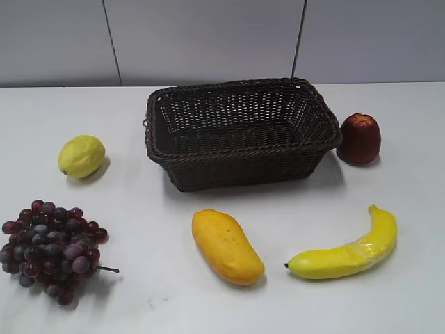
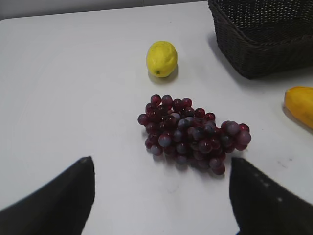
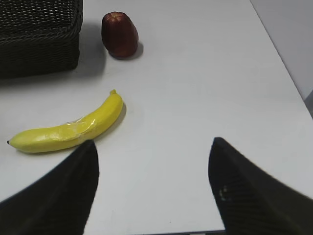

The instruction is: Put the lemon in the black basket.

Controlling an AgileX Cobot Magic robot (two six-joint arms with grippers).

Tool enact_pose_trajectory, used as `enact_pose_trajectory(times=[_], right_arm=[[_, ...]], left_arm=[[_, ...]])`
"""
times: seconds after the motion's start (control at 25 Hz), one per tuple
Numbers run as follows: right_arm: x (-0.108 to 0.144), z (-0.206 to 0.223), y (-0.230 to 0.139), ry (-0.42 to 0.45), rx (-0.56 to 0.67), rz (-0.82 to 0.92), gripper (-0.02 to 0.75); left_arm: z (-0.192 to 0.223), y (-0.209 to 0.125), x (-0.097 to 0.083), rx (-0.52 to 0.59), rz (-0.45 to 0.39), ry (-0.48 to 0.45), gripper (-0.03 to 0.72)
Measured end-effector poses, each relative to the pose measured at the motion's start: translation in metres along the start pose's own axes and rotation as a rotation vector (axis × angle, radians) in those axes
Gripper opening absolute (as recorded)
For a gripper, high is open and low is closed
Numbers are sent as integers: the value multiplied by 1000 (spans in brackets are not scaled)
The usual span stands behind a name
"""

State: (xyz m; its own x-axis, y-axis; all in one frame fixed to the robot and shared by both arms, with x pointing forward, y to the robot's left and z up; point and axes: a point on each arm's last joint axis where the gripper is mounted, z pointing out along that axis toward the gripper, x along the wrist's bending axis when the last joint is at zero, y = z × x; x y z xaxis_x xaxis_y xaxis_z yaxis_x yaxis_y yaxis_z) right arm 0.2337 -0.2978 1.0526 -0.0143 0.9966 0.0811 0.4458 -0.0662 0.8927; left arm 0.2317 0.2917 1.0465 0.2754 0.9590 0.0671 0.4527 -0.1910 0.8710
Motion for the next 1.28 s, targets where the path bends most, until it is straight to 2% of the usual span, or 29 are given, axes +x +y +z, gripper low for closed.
enact_pose_trajectory(times=[0.44,0.84,1.08,1.28], right_arm=[[0,0,0,0,0,0,571],[0,0,0,0,0,0,571],[0,0,0,0,0,0,571],[0,0,0,0,0,0,571]], left_arm=[[0,0,0,0,0,0,641],[0,2,0,-15,0,3,599],[21,39,7,-87,-42,-2,599],[78,71,18,-19,-124,-11,599]])
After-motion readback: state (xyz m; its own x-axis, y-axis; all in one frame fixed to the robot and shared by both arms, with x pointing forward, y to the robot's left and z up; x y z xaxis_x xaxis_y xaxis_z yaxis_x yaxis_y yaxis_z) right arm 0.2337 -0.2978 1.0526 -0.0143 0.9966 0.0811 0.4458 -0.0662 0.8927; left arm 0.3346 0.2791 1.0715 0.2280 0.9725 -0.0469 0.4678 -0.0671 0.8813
